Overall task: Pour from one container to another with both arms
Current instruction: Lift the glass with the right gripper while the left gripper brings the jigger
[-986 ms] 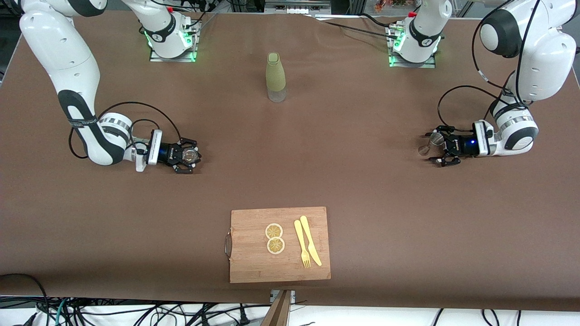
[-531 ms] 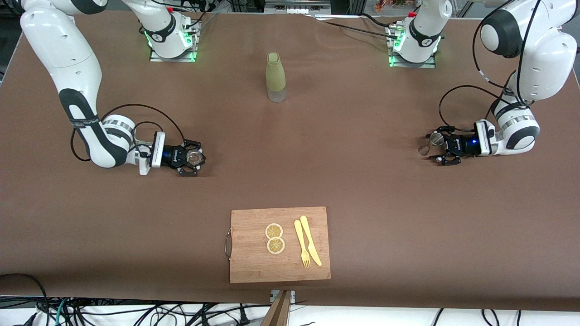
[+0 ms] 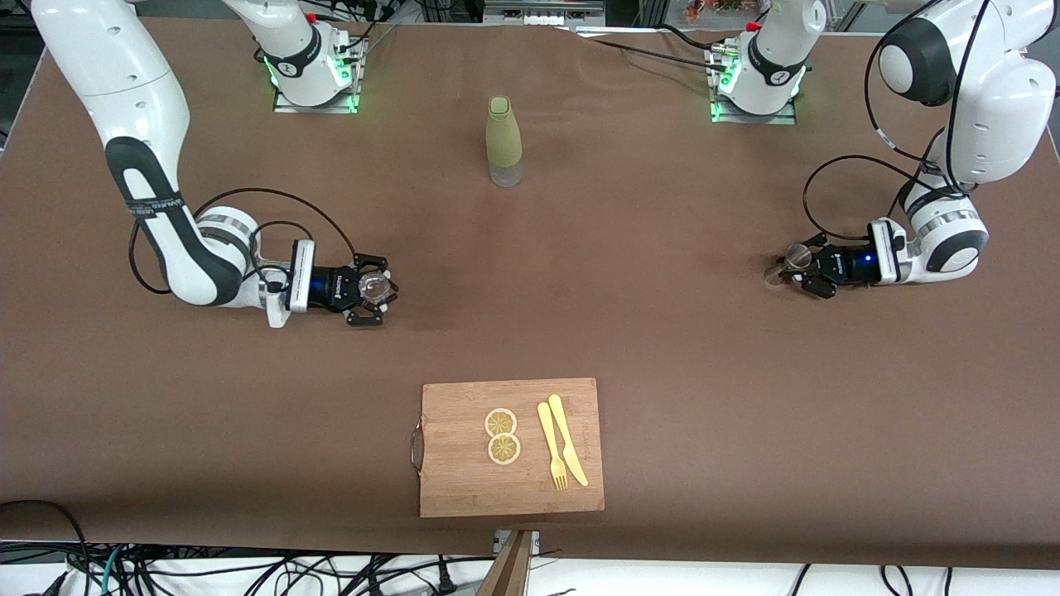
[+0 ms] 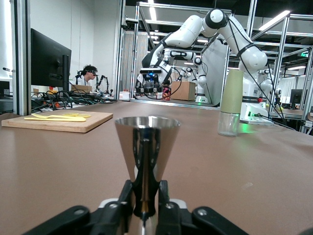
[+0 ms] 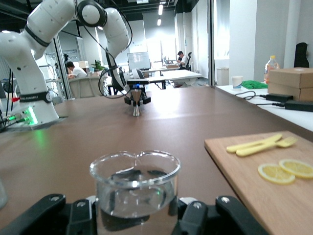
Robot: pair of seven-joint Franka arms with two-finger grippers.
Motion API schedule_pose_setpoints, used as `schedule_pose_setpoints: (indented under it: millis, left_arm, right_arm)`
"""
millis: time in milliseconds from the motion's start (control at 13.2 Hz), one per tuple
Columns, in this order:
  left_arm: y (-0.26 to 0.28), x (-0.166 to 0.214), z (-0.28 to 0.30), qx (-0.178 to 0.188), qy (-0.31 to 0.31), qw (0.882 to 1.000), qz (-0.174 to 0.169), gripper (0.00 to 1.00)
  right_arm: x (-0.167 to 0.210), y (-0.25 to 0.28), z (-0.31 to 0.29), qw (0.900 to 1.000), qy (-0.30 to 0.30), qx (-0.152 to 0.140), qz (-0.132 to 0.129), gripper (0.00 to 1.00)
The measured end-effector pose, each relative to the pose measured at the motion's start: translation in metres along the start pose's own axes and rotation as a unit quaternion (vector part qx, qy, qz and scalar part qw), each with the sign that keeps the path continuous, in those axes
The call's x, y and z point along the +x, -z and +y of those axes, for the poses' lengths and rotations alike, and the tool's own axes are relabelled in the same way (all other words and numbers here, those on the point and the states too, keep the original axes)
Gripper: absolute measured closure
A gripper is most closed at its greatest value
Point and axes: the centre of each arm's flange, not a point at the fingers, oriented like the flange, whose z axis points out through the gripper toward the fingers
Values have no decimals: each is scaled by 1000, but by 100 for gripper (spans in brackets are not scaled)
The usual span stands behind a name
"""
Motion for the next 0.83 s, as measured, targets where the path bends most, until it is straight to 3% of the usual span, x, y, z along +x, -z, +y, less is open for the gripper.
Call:
schedule_pose_setpoints:
  millis: [455, 606, 834]
  left_arm:
    - [-4, 4, -8, -8, -5, 1000, -1, 79]
    - [-24, 9, -17, -30, -5, 1000, 1, 79]
    - [-85, 23, -41, -86, -10, 996, -2, 79]
  right_arm:
    - [22, -9, 6, 1000, 3, 0, 3, 87]
    - [37, -16, 8, 1000, -1, -1, 3, 87]
    - [77, -45, 9, 1000, -1, -22, -21, 87]
